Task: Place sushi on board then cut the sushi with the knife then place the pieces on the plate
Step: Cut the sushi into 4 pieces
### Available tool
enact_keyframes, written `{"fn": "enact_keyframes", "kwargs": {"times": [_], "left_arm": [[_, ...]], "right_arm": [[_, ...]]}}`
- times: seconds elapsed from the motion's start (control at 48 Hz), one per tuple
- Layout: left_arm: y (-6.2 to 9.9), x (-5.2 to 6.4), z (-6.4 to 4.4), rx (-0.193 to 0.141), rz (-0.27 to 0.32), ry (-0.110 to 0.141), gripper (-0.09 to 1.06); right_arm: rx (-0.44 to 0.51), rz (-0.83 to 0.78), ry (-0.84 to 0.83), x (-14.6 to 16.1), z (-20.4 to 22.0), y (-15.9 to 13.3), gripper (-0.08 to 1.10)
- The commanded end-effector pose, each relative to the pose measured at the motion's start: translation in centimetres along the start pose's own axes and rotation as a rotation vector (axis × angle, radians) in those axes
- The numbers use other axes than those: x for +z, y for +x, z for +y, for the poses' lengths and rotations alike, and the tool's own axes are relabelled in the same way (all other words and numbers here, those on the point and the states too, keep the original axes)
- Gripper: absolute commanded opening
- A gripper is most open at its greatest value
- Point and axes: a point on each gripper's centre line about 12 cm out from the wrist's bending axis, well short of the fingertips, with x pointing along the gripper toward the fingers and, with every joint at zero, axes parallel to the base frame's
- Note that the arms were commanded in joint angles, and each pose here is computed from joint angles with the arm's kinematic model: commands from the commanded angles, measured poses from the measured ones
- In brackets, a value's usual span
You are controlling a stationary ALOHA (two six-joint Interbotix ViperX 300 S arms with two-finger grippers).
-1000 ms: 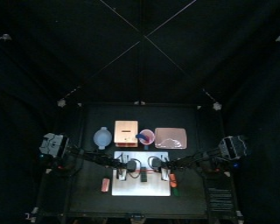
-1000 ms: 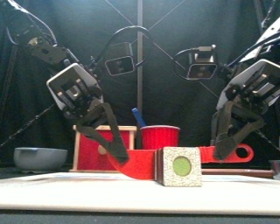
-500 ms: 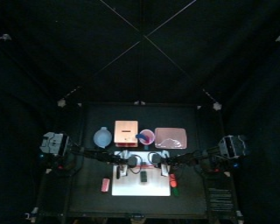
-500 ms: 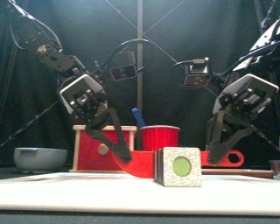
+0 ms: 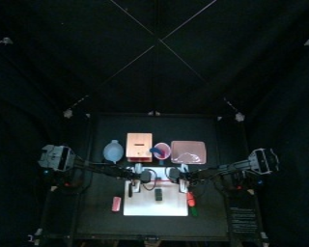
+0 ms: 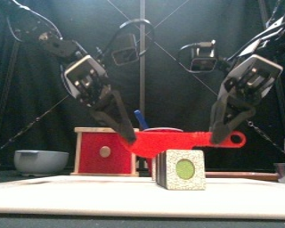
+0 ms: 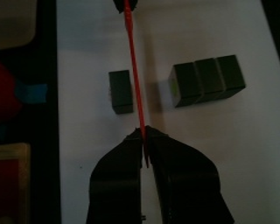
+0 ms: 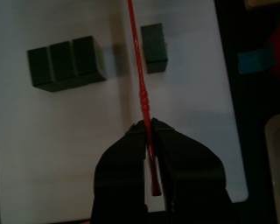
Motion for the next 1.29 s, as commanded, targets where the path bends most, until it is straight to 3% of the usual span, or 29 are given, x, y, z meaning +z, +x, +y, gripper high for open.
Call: {"fn": "enact_keyframes", "kwargs": {"times": [0.021,0.229,0.417,0.667,1.021,1.292], "left_arm": [[-1.3,1.8,-2.0,-0.038,-0.060,0.040,0.44],[-0.4,1.2,-4.8,-0.091,-0.029,0.075,0.44],[0.2,0.9,-5.9,-0.110,-0.006,0.074,0.44],[0.8,0.4,-6.0,-0.111,0.020,0.057,0.44],[0.8,0.3,-5.7,-0.106,0.024,0.056,0.44],[1.3,-0.5,-5.7,-0.104,0.049,0.053,0.44]], "right_arm": [[0.036,-0.067,0.003,1.4,1.1,-1.9,0.35],[0.081,-0.059,0.001,1.0,2.9,-2.0,0.35],[0.094,-0.044,0.015,0.7,3.4,-1.8,0.35],[0.093,-0.026,0.012,0.4,3.5,-1.3,0.35],[0.089,-0.022,0.008,0.4,3.4,-1.0,0.35],[0.086,0.037,0.019,-0.8,3.7,0.5,0.35]]}}
